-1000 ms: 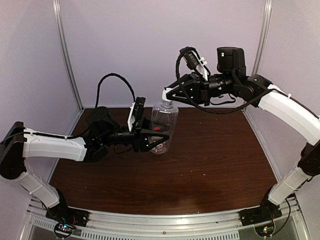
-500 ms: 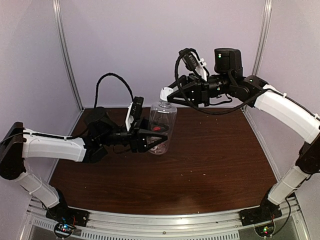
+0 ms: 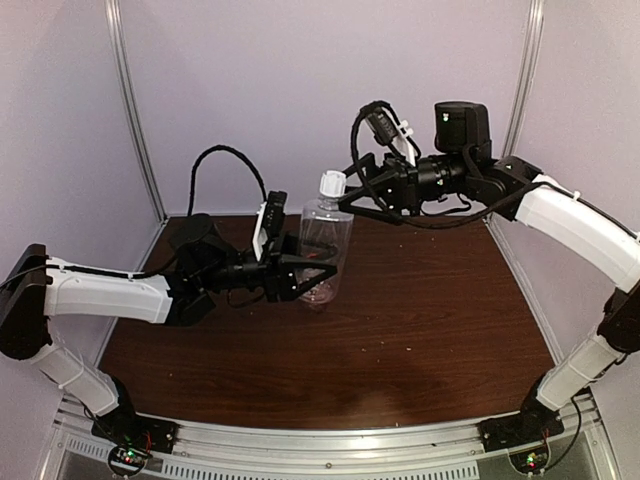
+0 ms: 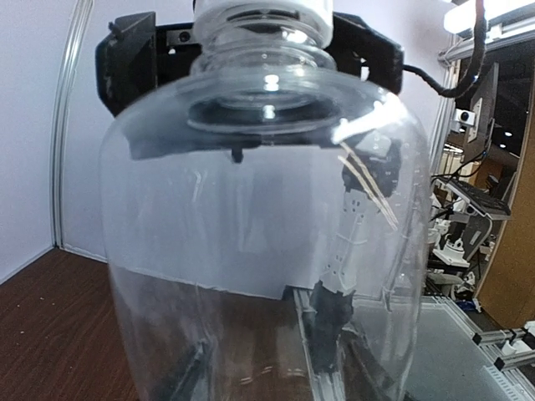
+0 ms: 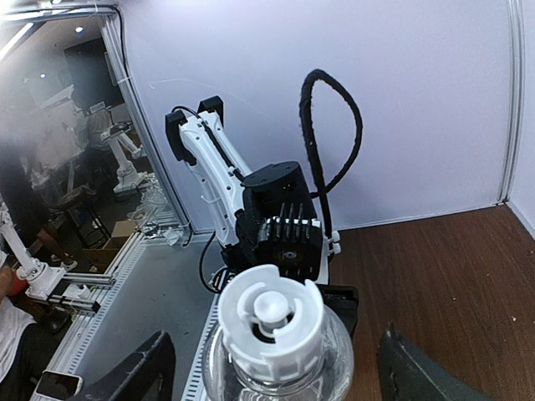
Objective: Unscrew the bottle caps
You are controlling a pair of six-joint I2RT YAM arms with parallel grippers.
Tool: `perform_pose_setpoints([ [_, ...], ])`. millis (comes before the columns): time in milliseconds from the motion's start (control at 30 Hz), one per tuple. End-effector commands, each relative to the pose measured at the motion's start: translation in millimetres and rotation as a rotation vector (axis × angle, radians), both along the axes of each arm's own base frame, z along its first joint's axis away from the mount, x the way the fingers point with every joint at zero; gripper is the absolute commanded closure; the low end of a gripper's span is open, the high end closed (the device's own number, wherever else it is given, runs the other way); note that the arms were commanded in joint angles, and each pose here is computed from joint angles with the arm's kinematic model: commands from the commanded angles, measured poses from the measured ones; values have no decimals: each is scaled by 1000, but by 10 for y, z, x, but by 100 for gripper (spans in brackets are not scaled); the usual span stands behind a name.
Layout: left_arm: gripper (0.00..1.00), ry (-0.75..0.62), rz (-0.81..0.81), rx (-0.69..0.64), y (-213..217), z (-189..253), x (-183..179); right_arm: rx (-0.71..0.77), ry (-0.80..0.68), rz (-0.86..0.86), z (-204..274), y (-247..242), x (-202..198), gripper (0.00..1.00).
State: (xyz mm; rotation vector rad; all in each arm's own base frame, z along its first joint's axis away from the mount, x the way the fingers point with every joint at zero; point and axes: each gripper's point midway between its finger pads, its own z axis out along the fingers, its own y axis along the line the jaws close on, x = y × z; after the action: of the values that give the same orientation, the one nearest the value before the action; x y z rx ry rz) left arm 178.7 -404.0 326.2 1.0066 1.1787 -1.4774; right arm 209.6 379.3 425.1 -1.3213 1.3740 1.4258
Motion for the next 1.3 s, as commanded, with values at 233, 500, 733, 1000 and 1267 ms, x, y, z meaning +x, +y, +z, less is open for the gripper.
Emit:
perform_pose_setpoints([
  [233,56,-49,132,-20,15,221,203,81,161,-429,469,-155,433,8],
  [500,57,-29,186,7,-1,175,316,25,242,-604,313,-72,597,10],
  [733,57,-29,222,23,8,167,376,-10,244,-625,208,12,606,15],
  [1000,57,-30,233,25,20,172,386,-37,245,-641,114,32,629,25],
  [1267,57,-26,248,30,27,141,408,-32,261,-610,84,62,573,41],
])
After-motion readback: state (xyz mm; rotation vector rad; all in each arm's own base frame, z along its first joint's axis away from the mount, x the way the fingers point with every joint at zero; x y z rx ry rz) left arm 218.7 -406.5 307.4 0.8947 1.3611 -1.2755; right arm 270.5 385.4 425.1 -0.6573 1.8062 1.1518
